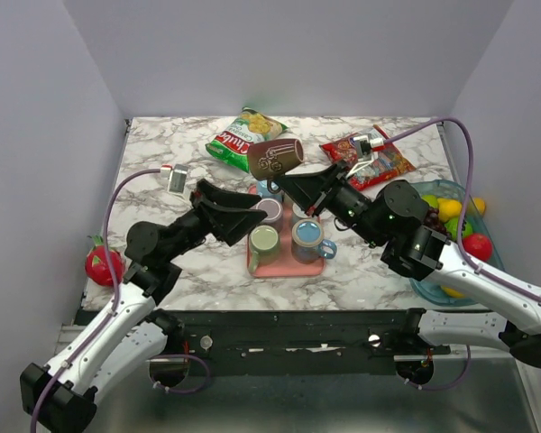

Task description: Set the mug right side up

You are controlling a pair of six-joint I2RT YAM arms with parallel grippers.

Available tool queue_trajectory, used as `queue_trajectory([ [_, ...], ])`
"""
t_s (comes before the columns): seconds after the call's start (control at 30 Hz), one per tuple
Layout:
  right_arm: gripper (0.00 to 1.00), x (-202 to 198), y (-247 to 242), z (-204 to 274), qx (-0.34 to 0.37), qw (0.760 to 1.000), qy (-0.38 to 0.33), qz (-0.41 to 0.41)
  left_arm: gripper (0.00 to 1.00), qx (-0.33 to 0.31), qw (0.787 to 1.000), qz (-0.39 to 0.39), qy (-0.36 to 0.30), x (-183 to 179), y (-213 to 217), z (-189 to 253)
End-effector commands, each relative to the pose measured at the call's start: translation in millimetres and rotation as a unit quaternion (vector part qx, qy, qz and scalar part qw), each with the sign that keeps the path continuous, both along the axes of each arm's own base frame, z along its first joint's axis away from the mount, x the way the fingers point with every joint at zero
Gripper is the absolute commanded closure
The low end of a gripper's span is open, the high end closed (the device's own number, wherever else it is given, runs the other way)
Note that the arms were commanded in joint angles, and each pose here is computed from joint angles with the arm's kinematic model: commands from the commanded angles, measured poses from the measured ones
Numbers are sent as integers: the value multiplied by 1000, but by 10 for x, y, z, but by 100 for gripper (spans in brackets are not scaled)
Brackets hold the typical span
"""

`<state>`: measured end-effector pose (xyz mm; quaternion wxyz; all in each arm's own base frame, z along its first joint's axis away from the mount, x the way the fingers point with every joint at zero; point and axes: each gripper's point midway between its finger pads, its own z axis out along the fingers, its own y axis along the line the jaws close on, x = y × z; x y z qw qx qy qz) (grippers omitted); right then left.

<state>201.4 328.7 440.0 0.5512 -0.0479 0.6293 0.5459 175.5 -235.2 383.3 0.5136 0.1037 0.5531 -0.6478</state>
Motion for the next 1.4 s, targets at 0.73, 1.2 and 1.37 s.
queue_trajectory([
  [0.73, 99, -150, 59, 31, 31, 998, -5, 55, 55, -61, 997, 22, -36, 134, -164, 508],
  [1.2, 99, -353, 230, -127, -14, 991, -30, 130, 60, -56, 997, 35, -45, 149, -138, 552],
  [1.37, 100, -399, 245, -223, -25, 989, -26, 144, 83, -58, 996, 44, -47, 155, -109, 555],
])
